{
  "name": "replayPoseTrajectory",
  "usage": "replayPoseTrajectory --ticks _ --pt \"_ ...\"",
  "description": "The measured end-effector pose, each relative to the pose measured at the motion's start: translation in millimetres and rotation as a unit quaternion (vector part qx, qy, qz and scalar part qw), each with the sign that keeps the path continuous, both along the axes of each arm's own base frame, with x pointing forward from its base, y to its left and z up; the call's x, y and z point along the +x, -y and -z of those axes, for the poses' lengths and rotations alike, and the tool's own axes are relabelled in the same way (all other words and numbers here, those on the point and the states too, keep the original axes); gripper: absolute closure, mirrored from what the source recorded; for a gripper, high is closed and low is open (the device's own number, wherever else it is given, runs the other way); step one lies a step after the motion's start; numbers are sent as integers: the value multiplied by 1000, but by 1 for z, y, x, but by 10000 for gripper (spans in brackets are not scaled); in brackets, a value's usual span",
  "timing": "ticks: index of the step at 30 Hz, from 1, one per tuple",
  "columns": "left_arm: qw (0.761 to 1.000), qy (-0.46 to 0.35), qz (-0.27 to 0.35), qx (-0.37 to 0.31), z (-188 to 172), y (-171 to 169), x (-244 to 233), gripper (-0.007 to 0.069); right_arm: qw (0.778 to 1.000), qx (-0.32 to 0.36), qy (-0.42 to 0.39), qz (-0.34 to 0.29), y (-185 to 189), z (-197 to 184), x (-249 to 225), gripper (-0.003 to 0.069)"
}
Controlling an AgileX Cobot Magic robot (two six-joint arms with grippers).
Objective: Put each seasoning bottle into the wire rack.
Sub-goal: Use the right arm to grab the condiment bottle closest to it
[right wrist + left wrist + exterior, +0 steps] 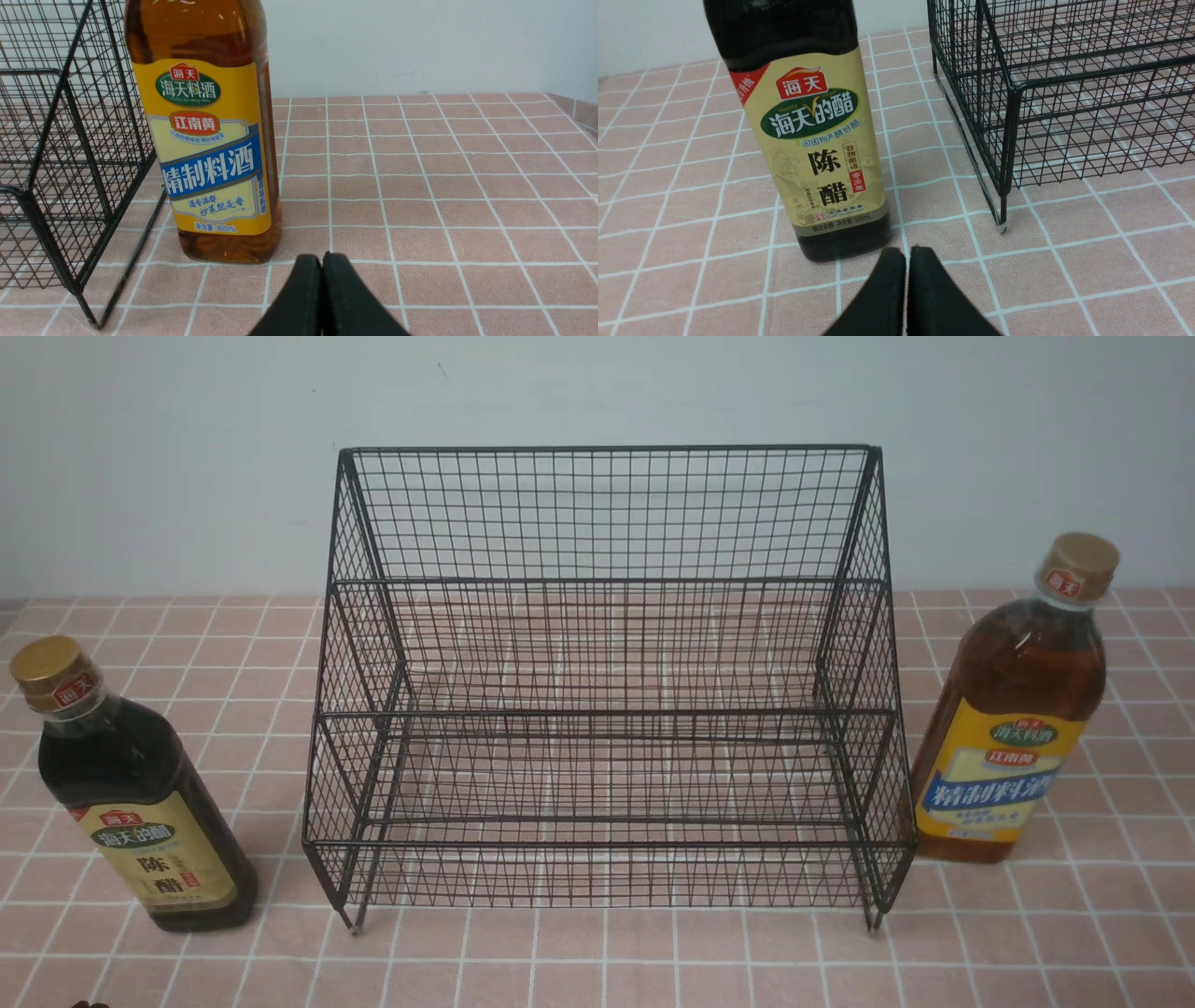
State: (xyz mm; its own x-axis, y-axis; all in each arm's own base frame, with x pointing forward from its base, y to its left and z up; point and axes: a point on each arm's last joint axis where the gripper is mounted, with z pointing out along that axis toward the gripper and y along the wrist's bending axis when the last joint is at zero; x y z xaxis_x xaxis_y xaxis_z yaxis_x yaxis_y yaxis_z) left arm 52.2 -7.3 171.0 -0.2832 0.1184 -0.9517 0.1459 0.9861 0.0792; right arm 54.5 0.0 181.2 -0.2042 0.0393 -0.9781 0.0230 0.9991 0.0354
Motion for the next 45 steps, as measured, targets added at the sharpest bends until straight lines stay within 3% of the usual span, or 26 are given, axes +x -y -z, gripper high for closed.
replayPoseTrajectory --ticks 27,32,37,45 --pt "1000 0 0 0 0 0 0 632 1000 -1 5 -1 0 -1 0 673" --pt "1000 0 0 0 0 0 0 632 995 58 80 7 0 -12 2 673" --pt "1000 0 0 0 0 0 0 632 974 121 187 27 4 -32 1 673" --pt "1000 0 0 0 0 0 0 632 968 139 207 29 5 -35 0 673"
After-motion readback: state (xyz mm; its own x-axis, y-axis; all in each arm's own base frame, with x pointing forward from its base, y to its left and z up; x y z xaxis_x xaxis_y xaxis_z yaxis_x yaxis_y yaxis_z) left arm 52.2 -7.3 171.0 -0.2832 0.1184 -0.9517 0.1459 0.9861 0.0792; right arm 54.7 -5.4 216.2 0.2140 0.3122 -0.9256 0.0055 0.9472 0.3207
